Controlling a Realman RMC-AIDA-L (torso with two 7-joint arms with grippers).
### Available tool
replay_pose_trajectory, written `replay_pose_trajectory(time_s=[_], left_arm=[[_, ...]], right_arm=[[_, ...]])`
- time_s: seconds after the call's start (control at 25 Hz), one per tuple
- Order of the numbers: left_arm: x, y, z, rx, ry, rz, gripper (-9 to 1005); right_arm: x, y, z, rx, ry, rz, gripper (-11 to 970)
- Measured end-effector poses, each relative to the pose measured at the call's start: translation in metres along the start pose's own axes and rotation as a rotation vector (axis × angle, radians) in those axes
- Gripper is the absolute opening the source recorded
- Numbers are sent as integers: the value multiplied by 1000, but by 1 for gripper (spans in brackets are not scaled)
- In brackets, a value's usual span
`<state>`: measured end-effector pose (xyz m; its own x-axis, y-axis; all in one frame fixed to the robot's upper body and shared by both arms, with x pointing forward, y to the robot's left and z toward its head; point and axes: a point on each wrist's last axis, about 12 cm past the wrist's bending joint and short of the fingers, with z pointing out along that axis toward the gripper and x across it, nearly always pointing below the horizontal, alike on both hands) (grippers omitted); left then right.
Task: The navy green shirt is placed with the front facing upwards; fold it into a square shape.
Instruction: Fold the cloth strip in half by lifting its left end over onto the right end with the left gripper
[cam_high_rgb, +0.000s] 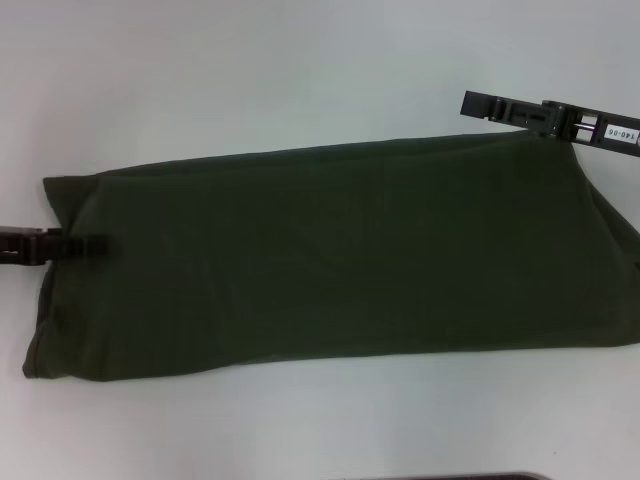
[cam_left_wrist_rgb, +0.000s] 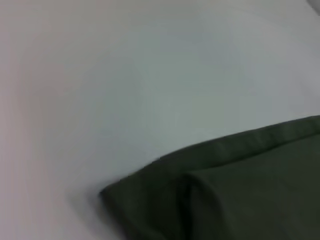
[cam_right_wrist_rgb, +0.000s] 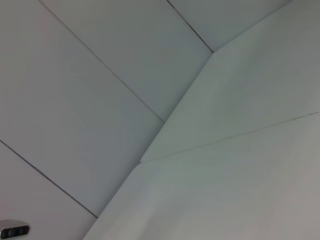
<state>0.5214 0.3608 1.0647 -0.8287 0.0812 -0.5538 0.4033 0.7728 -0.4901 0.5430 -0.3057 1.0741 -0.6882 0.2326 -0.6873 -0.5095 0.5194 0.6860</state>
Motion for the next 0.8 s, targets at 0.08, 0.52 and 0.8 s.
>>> replay_pose_trajectory(time_s=[0.08, 0.52, 0.8], left_arm=[[-2, -3, 1, 17, 1, 6, 769], [-4, -1, 3, 0, -3, 11, 767], [-4, 6, -1, -54, -38, -4, 768]], right_arm=[[0, 0, 0, 0, 0, 0, 765], [1, 0, 0, 0, -2, 6, 765], [1, 0, 0, -1, -4, 3, 766]])
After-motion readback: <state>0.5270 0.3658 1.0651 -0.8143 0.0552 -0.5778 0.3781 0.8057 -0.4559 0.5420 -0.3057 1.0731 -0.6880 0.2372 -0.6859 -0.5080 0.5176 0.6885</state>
